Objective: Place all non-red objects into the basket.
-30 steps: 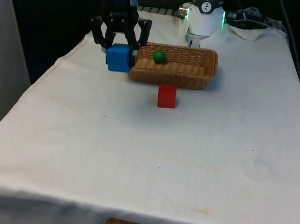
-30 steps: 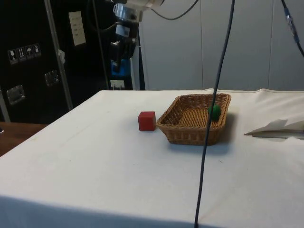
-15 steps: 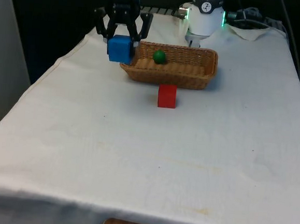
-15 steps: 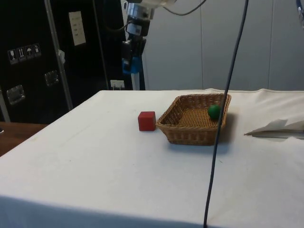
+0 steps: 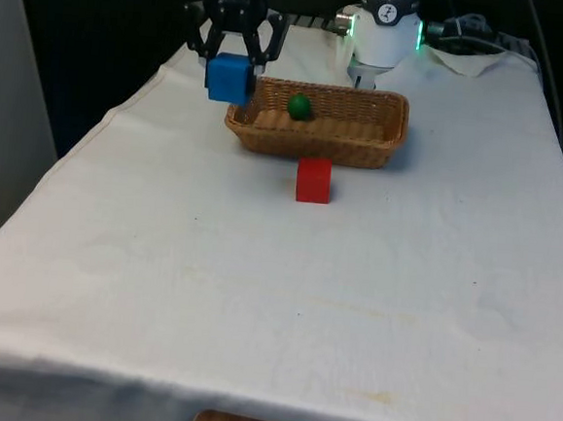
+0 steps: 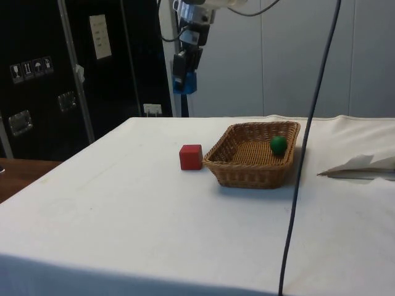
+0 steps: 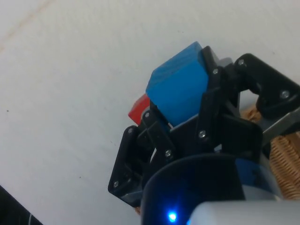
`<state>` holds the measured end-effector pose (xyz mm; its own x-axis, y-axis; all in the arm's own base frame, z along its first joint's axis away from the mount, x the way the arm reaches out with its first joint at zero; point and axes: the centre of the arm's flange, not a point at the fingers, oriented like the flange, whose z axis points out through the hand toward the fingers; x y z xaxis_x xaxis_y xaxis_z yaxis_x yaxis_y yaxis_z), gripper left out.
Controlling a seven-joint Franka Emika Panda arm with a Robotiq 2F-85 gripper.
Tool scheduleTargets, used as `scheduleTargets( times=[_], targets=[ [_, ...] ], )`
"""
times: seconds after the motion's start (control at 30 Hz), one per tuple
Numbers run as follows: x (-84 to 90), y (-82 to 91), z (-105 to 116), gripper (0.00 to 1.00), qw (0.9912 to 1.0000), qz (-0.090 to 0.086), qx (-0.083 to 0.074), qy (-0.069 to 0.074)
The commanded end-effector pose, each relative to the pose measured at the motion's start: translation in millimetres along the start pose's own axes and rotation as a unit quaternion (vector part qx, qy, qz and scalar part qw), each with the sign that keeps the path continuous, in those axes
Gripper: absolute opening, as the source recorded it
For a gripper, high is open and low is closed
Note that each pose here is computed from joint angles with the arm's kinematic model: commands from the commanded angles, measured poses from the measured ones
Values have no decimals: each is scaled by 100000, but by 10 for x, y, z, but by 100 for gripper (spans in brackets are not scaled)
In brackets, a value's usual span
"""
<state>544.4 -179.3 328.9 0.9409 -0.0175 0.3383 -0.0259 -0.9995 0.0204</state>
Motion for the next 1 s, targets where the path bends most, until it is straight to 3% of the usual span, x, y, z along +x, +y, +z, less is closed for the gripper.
scheduleTargets(
  times=[0.0, 0.17, 0.2, 0.23, 0.4, 0.5, 0.53, 0.73, 0.77, 0.8, 0.97],
  targets=[
    [-55, 19, -8, 2, 99996, -132, -851, 33],
    [-198, 7, -46, 2, 99999, -209, -417, 224],
    [-163, -11, -47, 2, 99999, -165, 200, 219],
    [-232, 10, -56, 2, 99999, -143, -298, 307],
    [-385, -4, -106, 2, 99997, -178, 521, 540],
    [-427, -34, -138, 2, 99983, 31, 1689, 725],
    [-480, -15, -137, 2, 99991, -94, 1148, 617],
    [-668, -33, -185, 2, 99976, -124, 2059, 791],
    [-602, -53, -197, 2, 99960, -50, 2701, 883],
    [-692, -34, -194, 2, 99974, -164, 2082, 900],
    [-861, -73, -201, 2, 99967, -656, 2235, 1064]
  ],
)
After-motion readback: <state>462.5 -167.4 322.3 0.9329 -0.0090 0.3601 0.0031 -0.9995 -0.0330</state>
